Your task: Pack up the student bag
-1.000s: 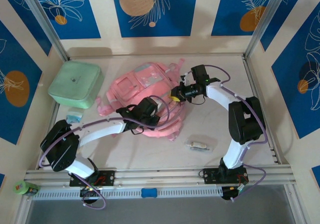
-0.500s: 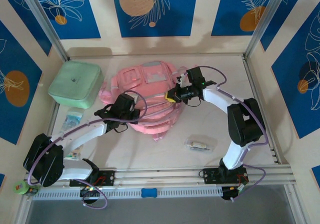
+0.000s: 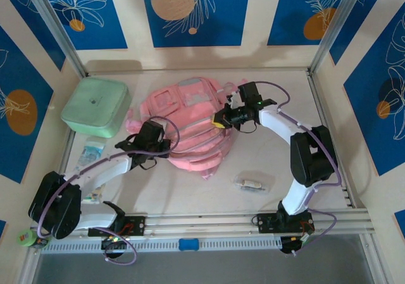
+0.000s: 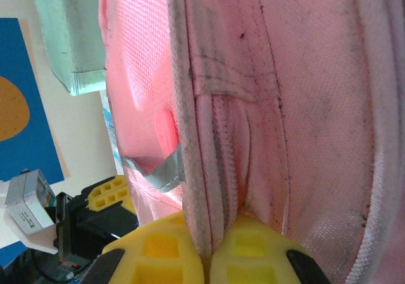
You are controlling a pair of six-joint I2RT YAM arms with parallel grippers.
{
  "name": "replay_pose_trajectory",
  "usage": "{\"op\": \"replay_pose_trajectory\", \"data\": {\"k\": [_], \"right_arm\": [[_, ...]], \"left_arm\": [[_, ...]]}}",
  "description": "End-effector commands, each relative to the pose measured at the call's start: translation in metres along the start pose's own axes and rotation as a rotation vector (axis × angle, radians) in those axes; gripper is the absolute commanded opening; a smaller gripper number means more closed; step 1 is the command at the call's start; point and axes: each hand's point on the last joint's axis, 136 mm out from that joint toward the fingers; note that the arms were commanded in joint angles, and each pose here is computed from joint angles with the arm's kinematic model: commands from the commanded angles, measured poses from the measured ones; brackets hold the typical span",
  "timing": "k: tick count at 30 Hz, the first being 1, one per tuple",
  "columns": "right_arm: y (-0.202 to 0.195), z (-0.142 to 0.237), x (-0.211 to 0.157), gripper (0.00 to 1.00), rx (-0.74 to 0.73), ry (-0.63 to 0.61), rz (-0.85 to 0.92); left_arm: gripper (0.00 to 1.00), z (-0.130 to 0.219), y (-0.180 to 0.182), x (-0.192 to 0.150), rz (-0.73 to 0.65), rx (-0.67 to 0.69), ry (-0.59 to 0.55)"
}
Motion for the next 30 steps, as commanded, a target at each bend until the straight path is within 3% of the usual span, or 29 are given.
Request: {"op": "replay_pose_trajectory", "data": {"k": [1, 3, 6, 11, 18, 25, 30], "right_arm": [[0.003, 0.015, -0.006, 0.26, -0.008, -0.013, 0.021], [-0.005, 0.029, -0.013, 0.43, -0.058, -0.047, 0.033], [-0.025, 0.051, -0.027, 0.6, -0.154, -0.109, 0.046], [-0.081, 0.083, -0.058, 0.86, -0.354, -0.184, -0.049], [-0.146, 0.123, -0.097, 0.99, -0.529, -0.308, -0.216], [-0.189, 0.132, -0.109, 0.99, -0.538, -0.35, -0.373], [-0.208, 0.124, -0.114, 0.99, -0.505, -0.331, -0.434]], "left_arm": [[0.08, 0.001, -0.003, -0.005, 0.04, -0.033, 0.052], [0.27, 0.008, -0.012, -0.006, 0.054, -0.069, 0.046], [0.43, 0.021, -0.024, -0.009, 0.105, -0.117, 0.016], [0.52, 0.037, -0.058, -0.027, 0.221, -0.198, 0.019], [0.61, 0.051, -0.139, -0.04, 0.262, -0.34, 0.007], [0.64, 0.048, -0.216, -0.042, 0.255, -0.484, 0.054], [0.65, 0.042, -0.259, -0.045, 0.26, -0.514, 0.073]]}}
Point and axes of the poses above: each hand's point on the last joint's axis, 136 mm out from that joint toward the fingers, its own z axis back along the fingers, its own y axis along the line the jaws close on, x = y × z, and after that the axes turned 9 degrees about -z, right-handed
